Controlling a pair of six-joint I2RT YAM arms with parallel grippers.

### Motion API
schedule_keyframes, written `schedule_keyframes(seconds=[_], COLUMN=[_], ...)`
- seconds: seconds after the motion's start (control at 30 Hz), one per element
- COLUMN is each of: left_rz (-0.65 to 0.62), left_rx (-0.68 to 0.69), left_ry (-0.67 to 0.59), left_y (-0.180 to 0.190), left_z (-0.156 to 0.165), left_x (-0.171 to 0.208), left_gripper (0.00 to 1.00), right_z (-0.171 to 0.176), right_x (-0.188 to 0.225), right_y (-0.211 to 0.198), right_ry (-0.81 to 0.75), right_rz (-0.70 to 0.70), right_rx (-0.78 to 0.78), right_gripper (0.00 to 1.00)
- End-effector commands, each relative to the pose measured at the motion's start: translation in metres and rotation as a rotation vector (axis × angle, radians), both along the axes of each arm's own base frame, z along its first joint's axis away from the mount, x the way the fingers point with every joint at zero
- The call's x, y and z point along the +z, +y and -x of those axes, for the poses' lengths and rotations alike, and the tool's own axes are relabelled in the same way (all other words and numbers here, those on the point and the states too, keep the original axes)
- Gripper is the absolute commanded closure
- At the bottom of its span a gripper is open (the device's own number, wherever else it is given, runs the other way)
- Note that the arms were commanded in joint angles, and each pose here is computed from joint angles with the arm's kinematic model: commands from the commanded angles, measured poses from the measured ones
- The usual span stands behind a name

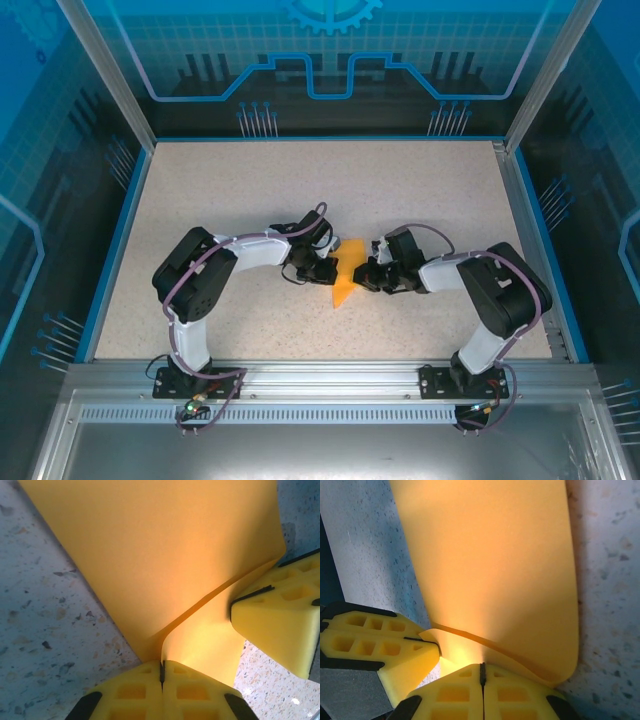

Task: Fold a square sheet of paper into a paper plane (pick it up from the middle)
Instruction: Third fold the triangle at the center of the table.

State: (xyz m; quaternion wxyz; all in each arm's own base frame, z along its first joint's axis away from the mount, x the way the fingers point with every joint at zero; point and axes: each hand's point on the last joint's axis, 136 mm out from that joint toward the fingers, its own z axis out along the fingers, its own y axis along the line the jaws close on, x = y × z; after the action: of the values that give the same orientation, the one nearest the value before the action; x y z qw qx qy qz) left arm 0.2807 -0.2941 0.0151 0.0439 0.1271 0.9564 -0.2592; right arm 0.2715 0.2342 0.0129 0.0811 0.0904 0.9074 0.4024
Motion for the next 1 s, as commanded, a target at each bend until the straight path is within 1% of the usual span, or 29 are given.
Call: schedule_keyframes(seconds=[0.0,0.1,0.27,0.53,0.7,0.77,0.87,0.97], left_rz=[-0.054,-0.056,-0.057,-0.058,-0.059,-0.061,-0.067,-0.066], left_rx=[-0.029,-0.032,-0.031,-0.03,-0.034,-0.033,-0.034,-0.029], left_ry=[0.05,0.051,0.05,0.052,0.05,0.049,0.05,0.049], left_y=[0.006,0.006,0.007,0.007,0.008,0.008,0.009,0.01], left_z=[0.012,0.012,0.012,0.013,0.014,0.014,0.014,0.014], left_x=[-0.016,-0.015,-0.015,-0.017,-0.016,-0.016,-0.017,-0.016], left_gripper=[0.99,0.99,0.99,1.0,1.0,1.0,1.0,1.0], right_z=[-0.007,-0.014,-0.022,-0.025,-0.02,-0.017,-0.015,-0.023], right_x=[0.019,0.036,0.035,0.014,-0.008,-0.014,-0.004,0.019], right_y=[-0.005,-0.009,-0.013,-0.014,-0.024,-0.025,-0.023,-0.022], right_ry=[-0.039,-0.077,-0.072,-0.03,0.006,0.033,0.026,-0.037], right_rz=[-0.003,-0.026,-0.057,-0.049,0.007,0.009,-0.03,-0.059], right_rx=[0.005,-0.009,-0.011,-0.011,-0.03,-0.039,-0.051,-0.042], right_gripper=[0.93,0.93,0.93,0.94,0.94,0.94,0.94,0.95])
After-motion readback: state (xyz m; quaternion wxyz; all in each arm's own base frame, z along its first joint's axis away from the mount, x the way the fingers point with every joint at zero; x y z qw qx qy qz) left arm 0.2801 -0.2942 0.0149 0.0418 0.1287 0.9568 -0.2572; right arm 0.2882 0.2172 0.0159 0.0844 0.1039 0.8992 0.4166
